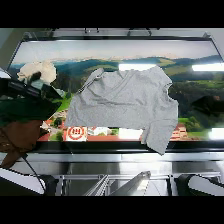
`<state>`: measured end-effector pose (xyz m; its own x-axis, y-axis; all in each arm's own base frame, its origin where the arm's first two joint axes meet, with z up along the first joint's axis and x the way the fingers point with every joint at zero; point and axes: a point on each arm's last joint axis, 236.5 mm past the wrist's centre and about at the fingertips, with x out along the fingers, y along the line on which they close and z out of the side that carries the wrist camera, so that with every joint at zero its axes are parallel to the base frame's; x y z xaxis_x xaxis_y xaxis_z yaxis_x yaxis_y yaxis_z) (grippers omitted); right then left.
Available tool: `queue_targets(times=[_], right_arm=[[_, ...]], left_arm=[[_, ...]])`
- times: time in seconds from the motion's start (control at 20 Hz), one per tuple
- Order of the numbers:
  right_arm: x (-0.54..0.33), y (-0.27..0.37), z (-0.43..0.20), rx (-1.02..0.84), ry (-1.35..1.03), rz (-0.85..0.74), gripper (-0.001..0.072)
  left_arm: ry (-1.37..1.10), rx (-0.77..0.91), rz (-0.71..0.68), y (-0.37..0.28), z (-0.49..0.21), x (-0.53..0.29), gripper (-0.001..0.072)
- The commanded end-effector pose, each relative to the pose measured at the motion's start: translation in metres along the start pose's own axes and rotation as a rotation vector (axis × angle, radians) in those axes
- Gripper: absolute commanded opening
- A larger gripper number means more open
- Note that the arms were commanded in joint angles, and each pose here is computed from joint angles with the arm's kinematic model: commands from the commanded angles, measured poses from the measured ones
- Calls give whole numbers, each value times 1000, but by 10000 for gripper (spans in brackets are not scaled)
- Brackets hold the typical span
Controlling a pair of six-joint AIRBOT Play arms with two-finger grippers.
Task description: Fold the shirts.
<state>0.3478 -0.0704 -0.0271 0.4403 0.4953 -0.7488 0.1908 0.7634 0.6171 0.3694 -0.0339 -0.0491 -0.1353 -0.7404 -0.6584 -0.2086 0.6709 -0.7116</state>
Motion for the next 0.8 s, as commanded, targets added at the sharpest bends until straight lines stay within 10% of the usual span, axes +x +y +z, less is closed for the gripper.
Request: queue_targets(times=[0.0, 0.4, 0.5, 0.75], right_arm=[[11, -29, -24, 54, 37, -66, 390], [12, -32, -22, 56, 27, -76, 391], [18, -37, -25, 71, 44, -72, 391], [47, -43, -48, 159, 159, 12, 393]], left_arm=[[140, -118, 144, 56, -53, 45, 694], [54, 63, 261, 33, -16, 95, 556], [47, 149, 280, 19, -7, 99, 22], [17, 193, 278, 0, 8, 85, 19]])
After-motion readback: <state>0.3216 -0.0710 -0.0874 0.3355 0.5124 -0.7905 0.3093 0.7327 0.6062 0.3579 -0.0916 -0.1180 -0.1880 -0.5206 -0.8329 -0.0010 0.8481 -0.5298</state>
